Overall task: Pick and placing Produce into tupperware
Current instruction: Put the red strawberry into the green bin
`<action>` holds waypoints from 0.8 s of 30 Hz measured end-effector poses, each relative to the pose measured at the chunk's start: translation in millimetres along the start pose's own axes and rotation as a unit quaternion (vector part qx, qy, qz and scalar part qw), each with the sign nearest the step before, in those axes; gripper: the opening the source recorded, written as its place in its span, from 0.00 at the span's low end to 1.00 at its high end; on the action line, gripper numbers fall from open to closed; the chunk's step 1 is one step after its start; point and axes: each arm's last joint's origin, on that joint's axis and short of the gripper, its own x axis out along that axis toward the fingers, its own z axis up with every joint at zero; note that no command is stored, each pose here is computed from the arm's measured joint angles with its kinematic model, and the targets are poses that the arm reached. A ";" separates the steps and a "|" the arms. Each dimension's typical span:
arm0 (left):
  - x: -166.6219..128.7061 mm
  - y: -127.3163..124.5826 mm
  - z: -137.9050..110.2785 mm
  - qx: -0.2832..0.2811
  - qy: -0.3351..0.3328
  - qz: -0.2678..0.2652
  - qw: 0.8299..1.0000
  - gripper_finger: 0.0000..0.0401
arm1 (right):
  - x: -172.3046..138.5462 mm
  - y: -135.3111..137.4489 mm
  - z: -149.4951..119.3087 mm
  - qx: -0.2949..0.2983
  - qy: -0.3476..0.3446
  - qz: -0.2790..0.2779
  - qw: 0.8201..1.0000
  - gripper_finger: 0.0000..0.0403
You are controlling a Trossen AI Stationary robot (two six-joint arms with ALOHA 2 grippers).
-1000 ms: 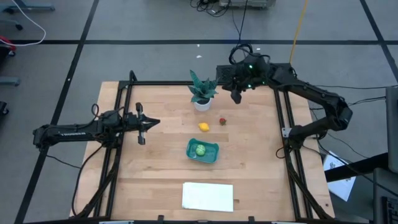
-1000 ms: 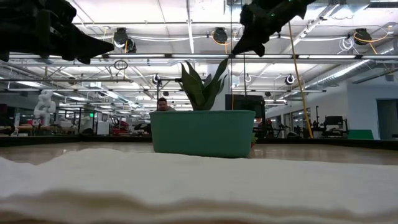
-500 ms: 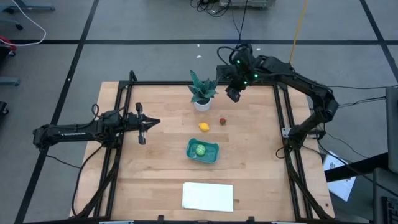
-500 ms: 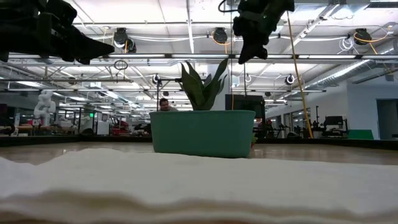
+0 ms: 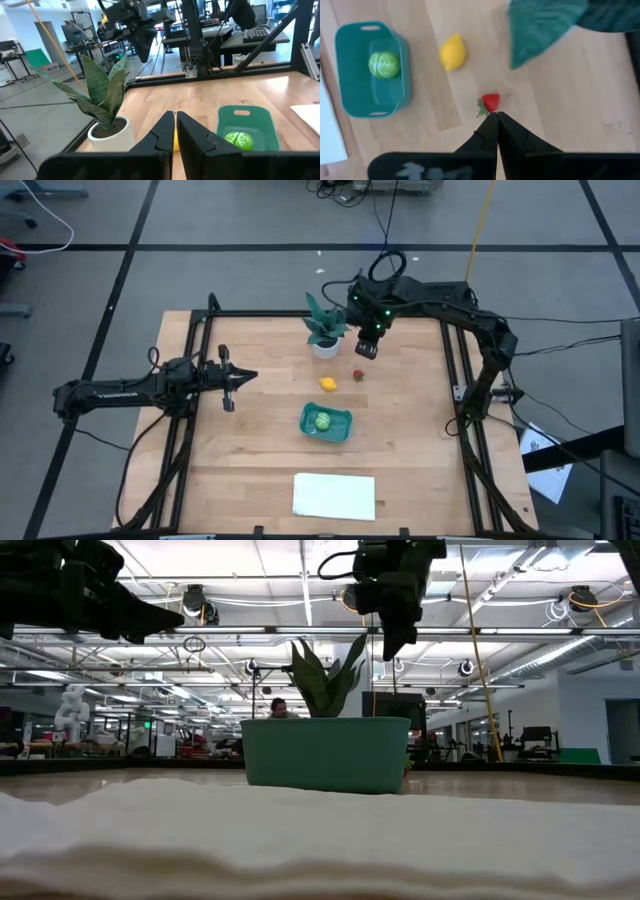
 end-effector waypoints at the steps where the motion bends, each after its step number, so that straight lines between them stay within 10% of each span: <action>1: 0.0 0.0 0.0 0.000 0.000 0.000 1.000 0.06 | 2.3 1.7 0.5 -0.004 0.005 0.001 1.000 0.00; 24: 0.0 0.2 -0.2 0.003 0.001 0.004 1.000 0.06 | 20.9 2.8 3.0 0.036 0.045 -0.018 0.998 0.00</action>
